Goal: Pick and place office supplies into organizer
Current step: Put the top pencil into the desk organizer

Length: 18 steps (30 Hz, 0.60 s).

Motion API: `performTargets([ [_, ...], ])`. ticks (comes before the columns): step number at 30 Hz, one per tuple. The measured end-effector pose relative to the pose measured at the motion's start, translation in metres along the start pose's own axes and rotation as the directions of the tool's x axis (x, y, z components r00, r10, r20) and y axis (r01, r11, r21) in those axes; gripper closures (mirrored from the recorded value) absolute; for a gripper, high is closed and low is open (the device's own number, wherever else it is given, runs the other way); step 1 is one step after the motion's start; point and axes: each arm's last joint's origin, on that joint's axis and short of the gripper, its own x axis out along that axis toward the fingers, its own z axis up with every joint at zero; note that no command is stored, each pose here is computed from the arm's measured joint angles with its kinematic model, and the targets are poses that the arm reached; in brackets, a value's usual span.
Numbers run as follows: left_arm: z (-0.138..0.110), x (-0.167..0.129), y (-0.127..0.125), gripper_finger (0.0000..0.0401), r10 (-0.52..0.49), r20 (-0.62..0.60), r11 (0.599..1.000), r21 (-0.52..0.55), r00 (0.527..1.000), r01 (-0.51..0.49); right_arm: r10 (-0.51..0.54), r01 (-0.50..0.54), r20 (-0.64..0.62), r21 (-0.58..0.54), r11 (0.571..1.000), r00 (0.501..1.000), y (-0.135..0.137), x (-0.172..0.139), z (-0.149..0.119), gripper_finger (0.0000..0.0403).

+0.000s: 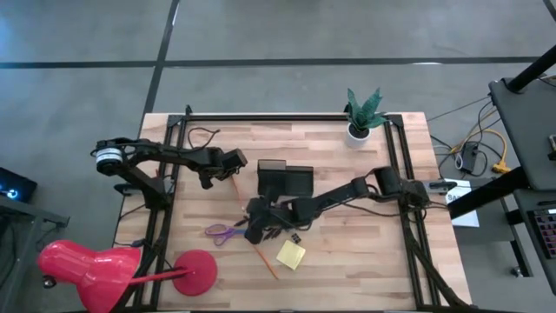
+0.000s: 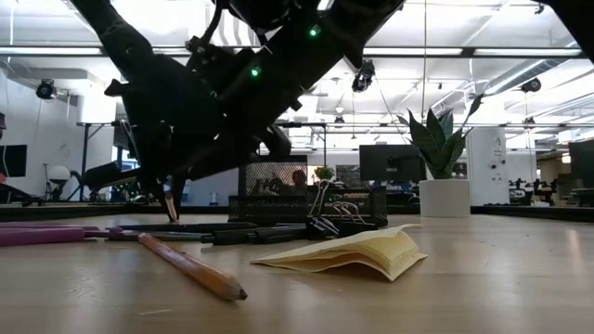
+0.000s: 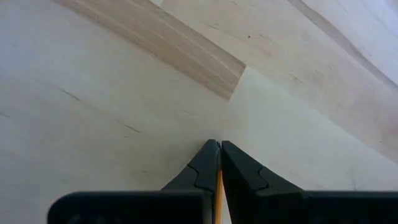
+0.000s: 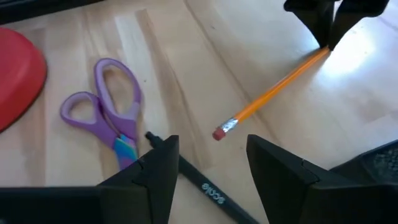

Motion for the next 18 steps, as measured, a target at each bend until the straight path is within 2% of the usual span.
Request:
performTargets([
  [9, -0.001, 0.0, 0.0, 0.0401, -0.005, -0.002, 1.0, -0.022, 1.0, 0.005, -0.039, 0.039, 0.037, 0.007, 0.999, 0.999, 0.002, 0.003, -0.003, 0.0223],
  [14, -0.005, -0.002, -0.001, 0.0401, -0.017, -0.01, 1.0, -0.02, 1.0, 0.016, -0.047, 0.047, -0.012, -0.02, 0.999, 0.999, 0.001, 0.015, -0.019, 0.0223],
  [18, -0.007, -0.002, -0.001, 0.0401, -0.019, -0.016, 0.999, -0.028, 1.0, 0.019, -0.059, 0.059, 0.0, -0.02, 0.998, 0.998, 0.002, 0.015, -0.019, 0.0223],
])
